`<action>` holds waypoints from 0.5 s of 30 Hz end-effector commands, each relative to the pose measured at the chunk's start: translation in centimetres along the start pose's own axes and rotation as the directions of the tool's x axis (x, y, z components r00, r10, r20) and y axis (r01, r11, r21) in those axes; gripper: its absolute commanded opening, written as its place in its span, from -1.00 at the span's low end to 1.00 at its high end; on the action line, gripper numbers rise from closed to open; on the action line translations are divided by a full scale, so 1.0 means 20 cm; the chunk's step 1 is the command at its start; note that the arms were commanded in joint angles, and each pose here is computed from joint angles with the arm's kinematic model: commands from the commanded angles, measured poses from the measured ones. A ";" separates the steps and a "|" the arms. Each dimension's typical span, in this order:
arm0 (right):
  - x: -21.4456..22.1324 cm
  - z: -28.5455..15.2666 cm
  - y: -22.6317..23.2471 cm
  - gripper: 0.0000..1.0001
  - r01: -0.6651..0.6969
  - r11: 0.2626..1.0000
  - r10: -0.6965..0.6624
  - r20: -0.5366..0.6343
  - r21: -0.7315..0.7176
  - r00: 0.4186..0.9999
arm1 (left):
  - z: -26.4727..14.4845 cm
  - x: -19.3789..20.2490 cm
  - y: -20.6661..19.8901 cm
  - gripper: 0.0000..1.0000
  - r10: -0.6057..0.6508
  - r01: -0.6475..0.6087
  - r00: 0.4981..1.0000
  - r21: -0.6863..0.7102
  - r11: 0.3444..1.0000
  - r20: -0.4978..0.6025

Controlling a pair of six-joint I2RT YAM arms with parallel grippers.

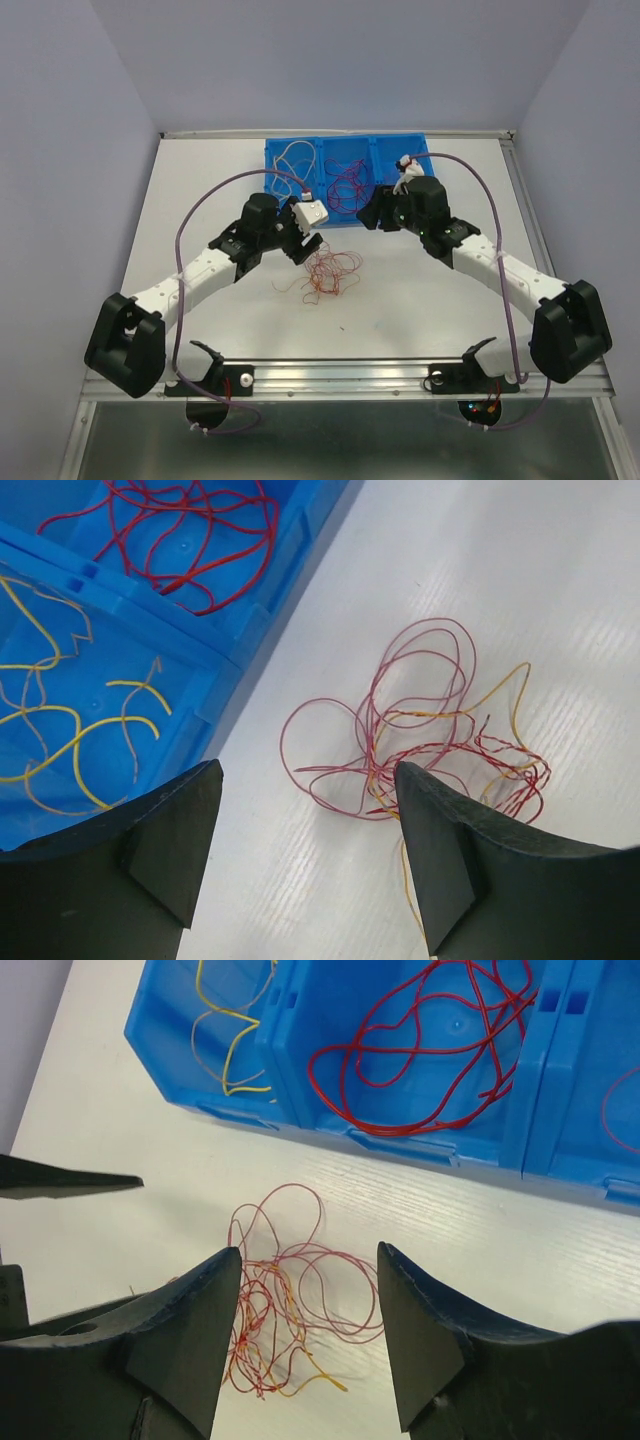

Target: Untangle the cables

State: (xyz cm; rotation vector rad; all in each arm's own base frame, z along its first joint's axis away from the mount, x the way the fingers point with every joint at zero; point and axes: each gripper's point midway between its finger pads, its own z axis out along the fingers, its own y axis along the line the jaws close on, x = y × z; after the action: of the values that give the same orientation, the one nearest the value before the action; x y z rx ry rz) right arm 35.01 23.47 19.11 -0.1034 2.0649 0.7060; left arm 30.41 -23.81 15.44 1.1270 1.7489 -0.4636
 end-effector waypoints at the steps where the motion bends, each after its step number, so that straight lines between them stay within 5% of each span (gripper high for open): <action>1: -0.06 0.01 0.12 0.23 -0.001 0.994 0.005 0.042 -0.106 0.999 | 0.01 0.05 -0.10 0.59 0.075 -0.074 0.997 0.105 0.992 -0.006; 10: -0.12 -0.06 0.17 0.22 0.024 0.993 -0.014 0.092 -0.113 0.996 | -0.08 0.10 -0.18 0.54 0.186 -0.186 0.982 0.159 0.970 0.015; 15: -0.18 -0.16 0.19 0.23 0.040 0.992 -0.021 0.148 -0.122 0.989 | -0.12 0.04 -0.05 0.53 0.182 -0.183 0.983 0.027 0.983 0.037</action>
State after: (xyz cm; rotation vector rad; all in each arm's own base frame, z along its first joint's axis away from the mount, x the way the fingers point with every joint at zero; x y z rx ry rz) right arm 33.88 24.68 22.20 -0.1479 1.9795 0.7886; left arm 26.95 -22.84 12.72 1.3526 1.6866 -0.4745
